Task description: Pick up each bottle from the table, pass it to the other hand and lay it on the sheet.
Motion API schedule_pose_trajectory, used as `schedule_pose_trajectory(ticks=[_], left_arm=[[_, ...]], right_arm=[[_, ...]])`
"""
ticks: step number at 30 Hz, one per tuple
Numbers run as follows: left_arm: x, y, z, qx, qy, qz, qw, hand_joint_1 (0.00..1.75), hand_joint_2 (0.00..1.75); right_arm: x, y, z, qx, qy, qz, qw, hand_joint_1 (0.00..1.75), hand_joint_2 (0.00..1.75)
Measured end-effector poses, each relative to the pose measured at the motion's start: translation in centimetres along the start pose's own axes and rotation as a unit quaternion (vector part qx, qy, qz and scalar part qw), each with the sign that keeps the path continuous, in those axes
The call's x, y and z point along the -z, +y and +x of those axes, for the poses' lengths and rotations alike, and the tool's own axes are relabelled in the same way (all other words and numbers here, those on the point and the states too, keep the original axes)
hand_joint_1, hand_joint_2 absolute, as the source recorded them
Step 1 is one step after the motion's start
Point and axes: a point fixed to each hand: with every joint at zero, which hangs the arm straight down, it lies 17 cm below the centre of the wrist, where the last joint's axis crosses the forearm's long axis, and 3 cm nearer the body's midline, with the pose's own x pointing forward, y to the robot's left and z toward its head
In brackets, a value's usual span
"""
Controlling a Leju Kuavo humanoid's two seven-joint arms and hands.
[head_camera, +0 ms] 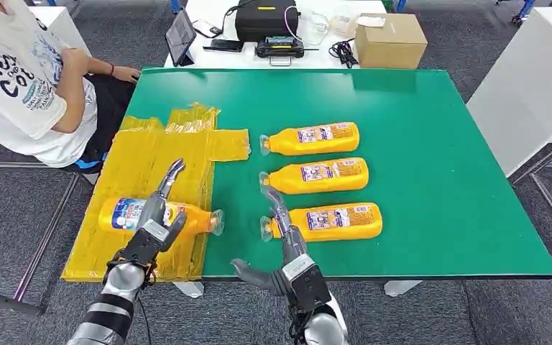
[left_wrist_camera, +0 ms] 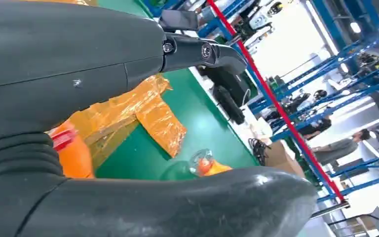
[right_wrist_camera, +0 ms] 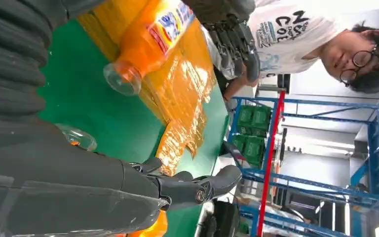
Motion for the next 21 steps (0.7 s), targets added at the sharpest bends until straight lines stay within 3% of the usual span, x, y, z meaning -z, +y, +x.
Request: schedule_pose_trajectory(ticks=[4,9,17,21], left_arm=[[0.4,2.3,2.0,-0.001,-0.023,0.062,0.998,0.00,0.00],[1.0,3.2,5.3,-0.003,-0.061,0.096,0.994,0.00,0.00],[1.2,3.1,8.0,-0.020,-0.090,0.106,0.990,0.00,0.00],[1.1,3.1,7.7,-0.020,-0.084,0.107,0.990,0.00,0.00]], right_arm=[[-0.1,0.0,-0.4,-0.002,0.005,-0.001,1.000,0.00,1.75],[-0.3,0.0,-1.2,-0.006,0.017,0.000,1.000,0.00,1.75],[-0.7,0.1,-2.3,-0.019,0.032,0.002,0.999,0.00,1.75],[-1.1,0.0,-3.8,-0.086,0.061,0.020,0.994,0.00,1.75]])
